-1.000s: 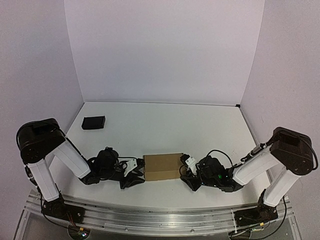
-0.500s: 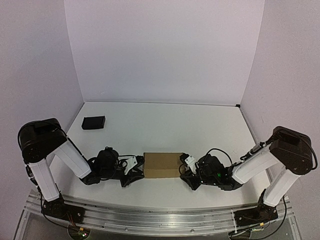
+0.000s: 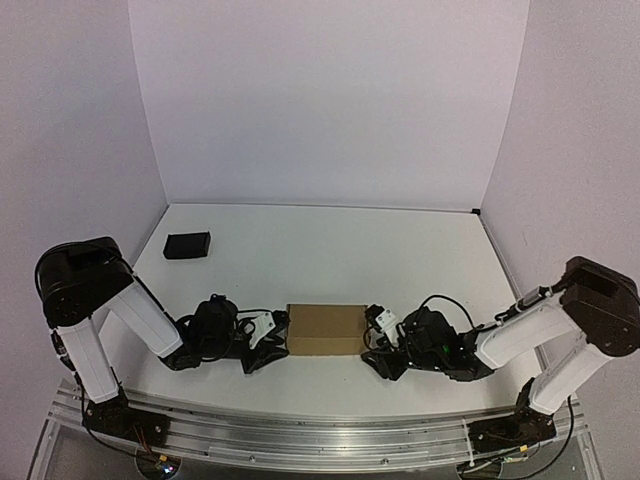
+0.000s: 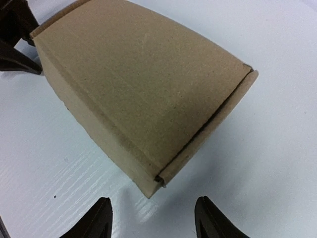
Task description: Fold the paper box
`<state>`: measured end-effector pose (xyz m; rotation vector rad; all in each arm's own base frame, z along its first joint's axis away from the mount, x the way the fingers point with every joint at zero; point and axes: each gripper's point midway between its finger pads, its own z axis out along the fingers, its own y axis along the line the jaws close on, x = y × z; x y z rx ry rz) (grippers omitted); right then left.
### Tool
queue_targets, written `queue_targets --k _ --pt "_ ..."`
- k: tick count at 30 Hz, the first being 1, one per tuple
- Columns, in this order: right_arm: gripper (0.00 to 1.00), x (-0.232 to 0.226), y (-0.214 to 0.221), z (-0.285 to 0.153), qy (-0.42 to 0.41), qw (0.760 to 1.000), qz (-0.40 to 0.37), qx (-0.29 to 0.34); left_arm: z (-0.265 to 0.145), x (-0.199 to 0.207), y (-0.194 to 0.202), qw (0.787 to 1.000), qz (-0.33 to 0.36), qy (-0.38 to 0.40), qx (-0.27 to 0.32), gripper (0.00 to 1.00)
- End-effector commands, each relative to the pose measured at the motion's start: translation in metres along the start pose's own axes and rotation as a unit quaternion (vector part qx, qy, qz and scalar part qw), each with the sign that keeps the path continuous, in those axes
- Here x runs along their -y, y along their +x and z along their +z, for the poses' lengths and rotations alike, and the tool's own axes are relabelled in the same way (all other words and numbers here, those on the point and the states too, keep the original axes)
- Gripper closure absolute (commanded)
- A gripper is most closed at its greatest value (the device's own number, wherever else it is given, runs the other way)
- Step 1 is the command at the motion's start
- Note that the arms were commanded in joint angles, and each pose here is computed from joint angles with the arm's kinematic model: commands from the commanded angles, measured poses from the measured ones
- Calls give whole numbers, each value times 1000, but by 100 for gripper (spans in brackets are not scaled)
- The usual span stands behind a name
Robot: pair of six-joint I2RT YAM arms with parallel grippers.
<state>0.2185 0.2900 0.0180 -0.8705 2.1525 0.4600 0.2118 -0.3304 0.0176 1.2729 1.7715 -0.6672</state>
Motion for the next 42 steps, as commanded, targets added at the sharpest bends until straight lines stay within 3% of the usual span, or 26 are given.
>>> queue_targets --k 1,4,8,14,20,23,25,28,31,34,38,42 --pt "36 10 1 -24 19 1000 10 0 -5 -18 -19 999 0 -48 20 69" --pt "25 20 8 -39 36 999 25 -13 -8 -23 -22 998 -7 -57 24 68" --pt "20 61 16 -64 125 989 78 -12 -10 -22 -27 998 -2 -53 32 66" --pt "13 115 12 -95 211 964 164 5 -17 10 -22 998 38 30 26 54" --pt "11 181 -3 -121 278 933 230 13 -44 -22 -34 996 -42 -71 30 39" --pt "10 213 -10 -138 292 915 275 44 -66 -74 -47 976 -137 -167 41 34" --pt "10 234 -16 -151 295 904 298 81 -89 -112 -49 948 -204 -239 55 31" --pt "10 256 -18 -161 289 896 317 113 -120 -142 -48 911 -248 -322 70 20" --pt "10 273 -9 -163 305 891 319 107 -140 -156 -51 899 -248 -355 68 14" --pt "10 276 -5 -158 307 895 305 107 -175 -179 -44 863 -227 -447 57 1" --pt "10 279 -4 -160 318 888 300 146 -209 -187 -28 837 -158 -522 45 1" --pt "9 284 13 -160 345 871 312 159 -209 -178 11 834 -192 -518 11 5"
